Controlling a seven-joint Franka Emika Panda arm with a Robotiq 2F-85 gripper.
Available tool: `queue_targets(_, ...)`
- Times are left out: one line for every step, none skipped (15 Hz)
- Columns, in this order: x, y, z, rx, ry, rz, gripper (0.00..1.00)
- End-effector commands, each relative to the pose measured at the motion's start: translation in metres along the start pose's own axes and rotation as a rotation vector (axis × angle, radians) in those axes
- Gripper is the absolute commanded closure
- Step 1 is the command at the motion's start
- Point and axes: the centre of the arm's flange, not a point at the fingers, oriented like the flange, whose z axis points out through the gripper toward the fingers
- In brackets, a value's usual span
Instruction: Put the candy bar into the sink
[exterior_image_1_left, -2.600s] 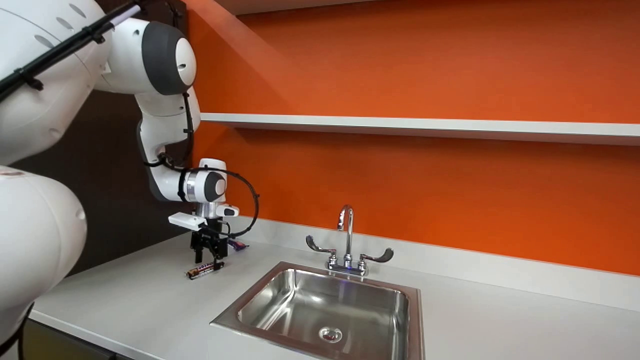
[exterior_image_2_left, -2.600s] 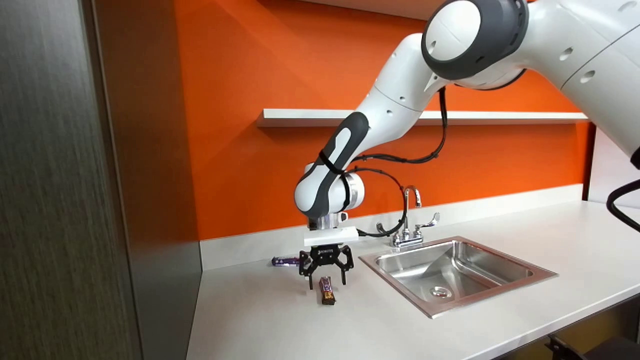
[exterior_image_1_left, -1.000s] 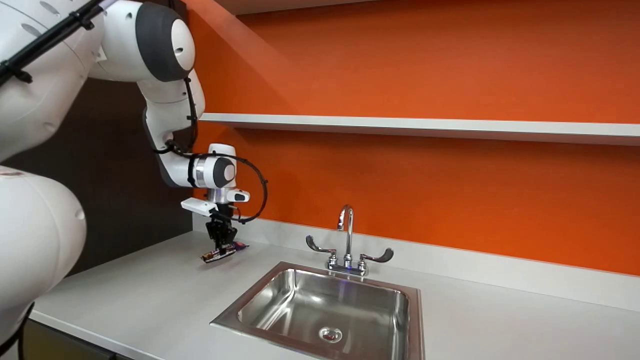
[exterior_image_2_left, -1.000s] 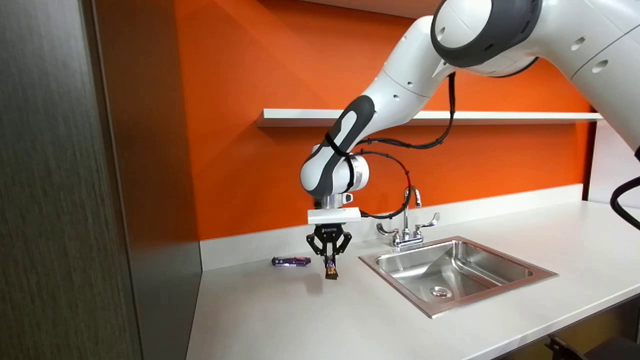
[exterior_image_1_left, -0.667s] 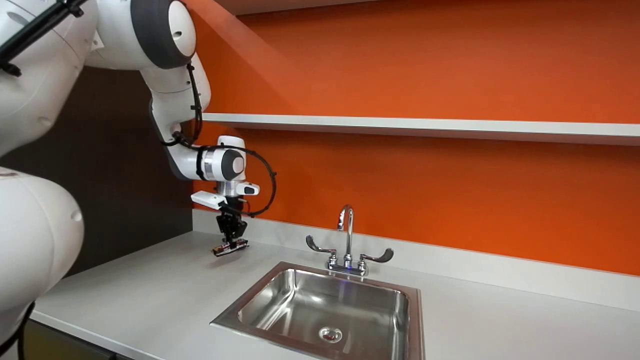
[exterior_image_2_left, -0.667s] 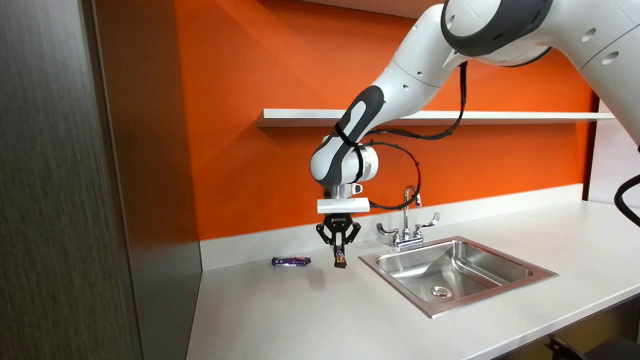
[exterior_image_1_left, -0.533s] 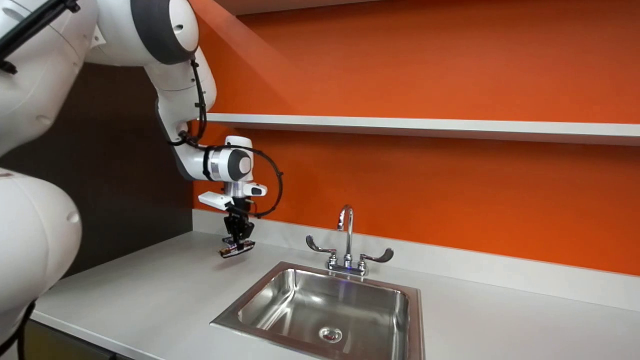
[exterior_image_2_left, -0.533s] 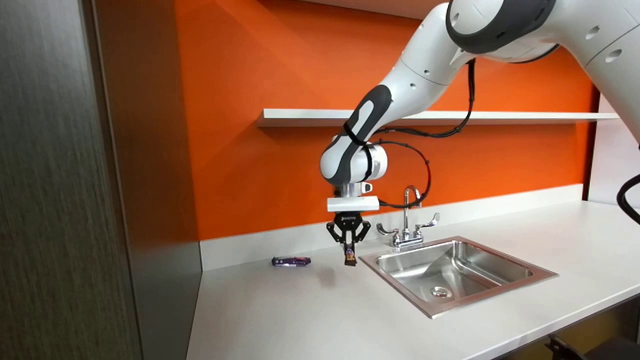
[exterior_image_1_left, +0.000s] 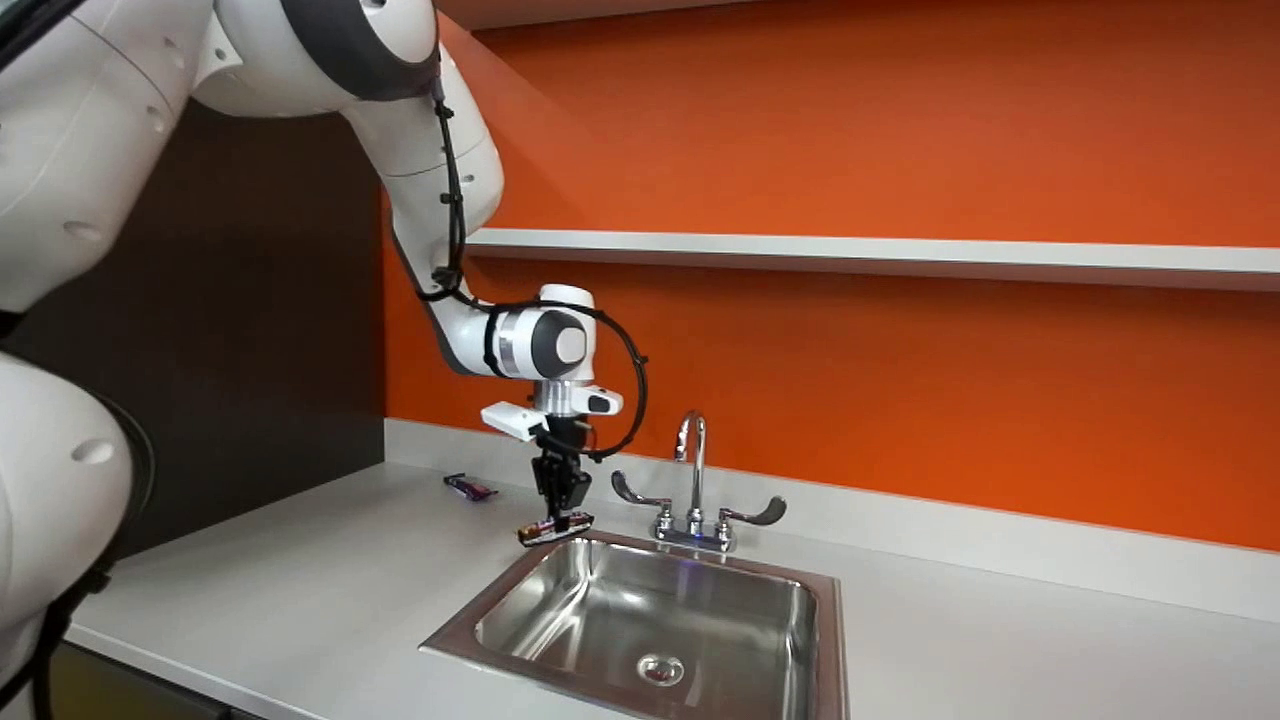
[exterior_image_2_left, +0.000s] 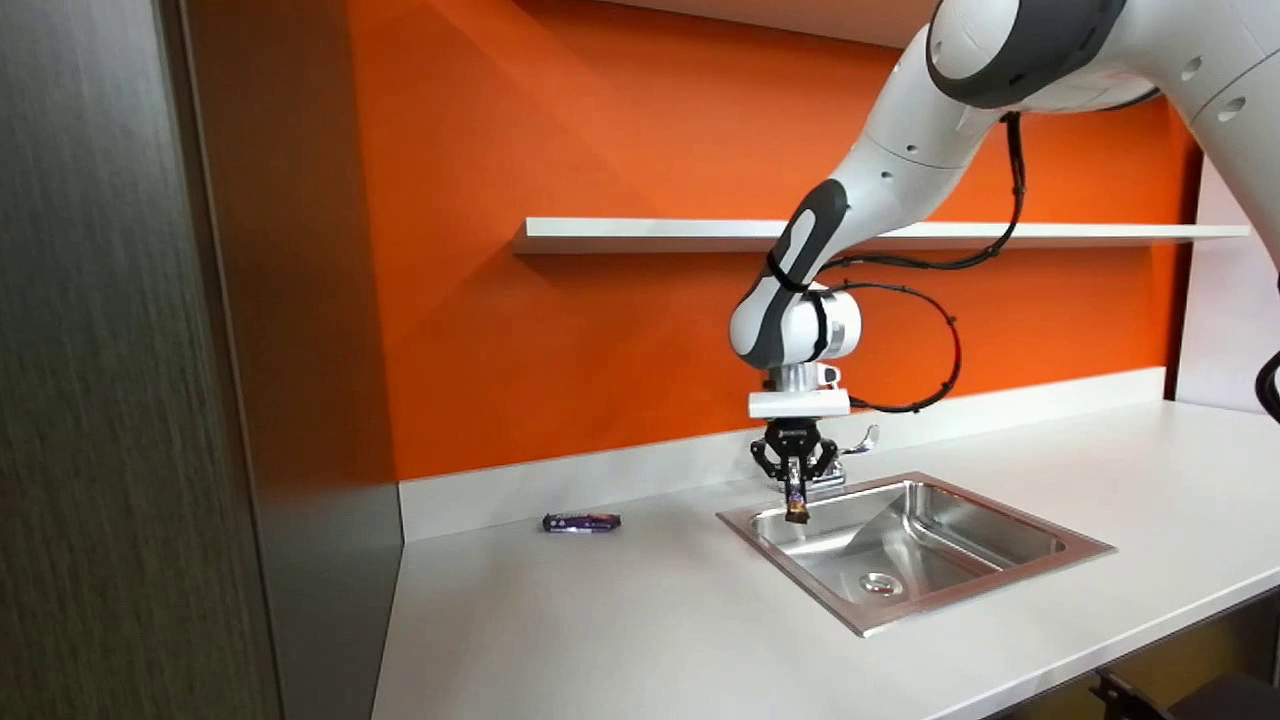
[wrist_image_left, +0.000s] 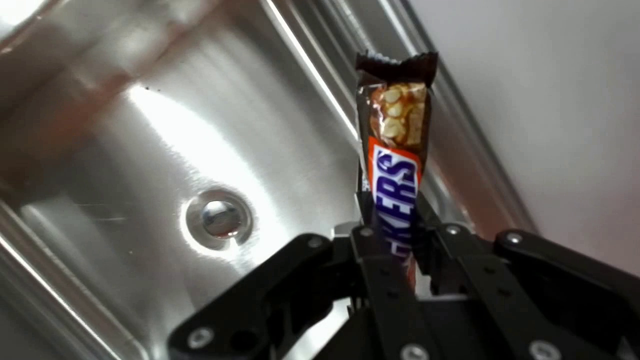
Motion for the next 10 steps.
queue_targets(0.017,0.053,0.007,0.013,-0.022,0.061,0.95)
queue_targets(0.021,0.064,0.012,0.011,-0.027,0.080,0.95)
queue_targets(0.025,0.074,0.020,0.009,-0.034,0.094,0.95)
queue_targets(0.028,0.081,0.026,0.010,-0.039,0.107,0.95)
queue_targets(0.031,0.086,0.034,0.009,-0.048,0.118,0.95)
queue_targets(0.032,0.090,0.042,0.009,-0.056,0.127,0.95)
queue_targets(0.032,0.092,0.051,0.008,-0.066,0.134,0.95)
queue_targets(0.032,0.094,0.059,0.008,-0.076,0.141,0.95)
queue_targets(0.031,0.095,0.067,0.007,-0.083,0.146,0.95)
queue_targets(0.031,0.095,0.075,0.007,-0.087,0.151,0.95)
